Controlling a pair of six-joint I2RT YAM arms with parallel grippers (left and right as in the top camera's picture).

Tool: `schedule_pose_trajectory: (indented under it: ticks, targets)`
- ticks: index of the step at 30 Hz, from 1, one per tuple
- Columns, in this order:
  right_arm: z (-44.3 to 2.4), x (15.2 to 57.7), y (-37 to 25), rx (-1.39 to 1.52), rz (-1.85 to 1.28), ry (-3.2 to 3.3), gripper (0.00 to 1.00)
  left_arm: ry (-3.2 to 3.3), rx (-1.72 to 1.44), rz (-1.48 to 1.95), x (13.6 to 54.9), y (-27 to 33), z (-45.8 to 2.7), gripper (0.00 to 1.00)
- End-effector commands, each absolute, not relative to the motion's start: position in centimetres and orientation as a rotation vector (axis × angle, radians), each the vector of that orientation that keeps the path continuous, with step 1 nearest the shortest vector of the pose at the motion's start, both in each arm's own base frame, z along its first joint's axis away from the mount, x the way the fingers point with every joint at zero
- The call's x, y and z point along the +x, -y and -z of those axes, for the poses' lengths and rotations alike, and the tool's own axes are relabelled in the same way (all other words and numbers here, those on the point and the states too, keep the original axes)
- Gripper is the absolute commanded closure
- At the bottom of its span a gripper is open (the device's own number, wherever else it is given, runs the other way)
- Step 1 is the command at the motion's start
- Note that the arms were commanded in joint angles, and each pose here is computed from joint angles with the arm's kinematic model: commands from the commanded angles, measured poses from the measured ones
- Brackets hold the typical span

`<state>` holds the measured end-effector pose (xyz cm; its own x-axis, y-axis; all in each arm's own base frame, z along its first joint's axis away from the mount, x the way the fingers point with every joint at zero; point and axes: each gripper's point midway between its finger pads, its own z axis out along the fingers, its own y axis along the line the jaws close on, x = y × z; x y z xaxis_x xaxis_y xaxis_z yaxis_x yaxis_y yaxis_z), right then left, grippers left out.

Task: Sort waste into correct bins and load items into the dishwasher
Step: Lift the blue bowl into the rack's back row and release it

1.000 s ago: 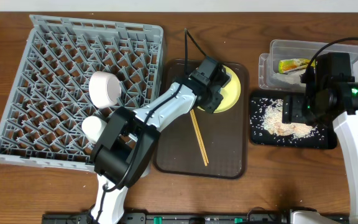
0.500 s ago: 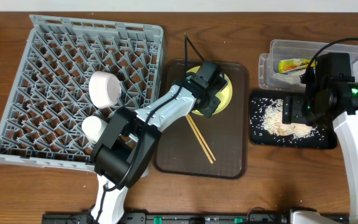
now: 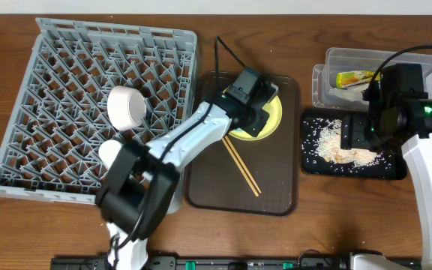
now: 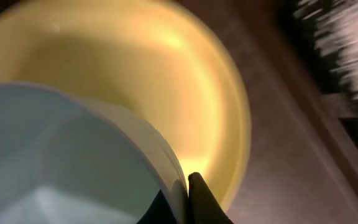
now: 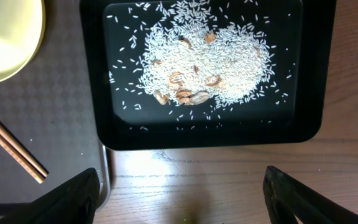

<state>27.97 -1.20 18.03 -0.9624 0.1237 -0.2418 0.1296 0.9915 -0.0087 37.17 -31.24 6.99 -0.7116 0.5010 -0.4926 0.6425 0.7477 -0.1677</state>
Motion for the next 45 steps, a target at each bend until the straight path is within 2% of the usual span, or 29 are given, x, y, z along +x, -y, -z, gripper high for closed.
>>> schedule_pose_trajectory:
  ticks: [1, 5, 9, 16, 27, 34, 40, 45]
  targets:
    - [-18.9, 28.1, 1.9, 0.236, 0.048, -2.859, 0.18, -2.398, 0.834, 0.582, 36.8, 31.4, -13.9, 0.94]
    - [-18.9, 28.1, 1.9, 0.236, 0.048, -2.859, 0.18, -2.306, 0.748, 0.602, 37.8, 29.2, -19.0, 0.94]
    - [-18.9, 28.1, 1.9, 0.236, 0.048, -2.859, 0.18, -2.229, 0.664, 0.793, 38.4, 26.6, -23.4, 0.94]
    - [-18.9, 28.1, 1.9, 0.236, 0.048, -2.860, 0.18, -2.174, 0.484, 1.193, 40.1, 20.4, -26.1, 0.94]
    - [-18.9, 28.0, 1.9, 0.236, 0.049, -2.863, 0.18, -2.131, 0.143, 1.580, 44.5, 12.2, -23.4, 0.94]
    - [-18.9, 28.0, 1.9, 0.236, 0.049, -2.863, 0.18, -2.123, -0.073, 1.651, 47.5, 7.7, -19.7, 0.94]
    - [-18.9, 28.0, 1.9, 0.236, 0.049, -2.863, 0.18, -2.145, -0.197, 1.677, 48.3, 5.8, -17.0, 0.94]
    - [-18.9, 28.0, 1.9, 0.236, 0.049, -2.863, 0.18, -2.136, -0.271, 1.673, 48.6, 3.9, -16.6, 0.94]
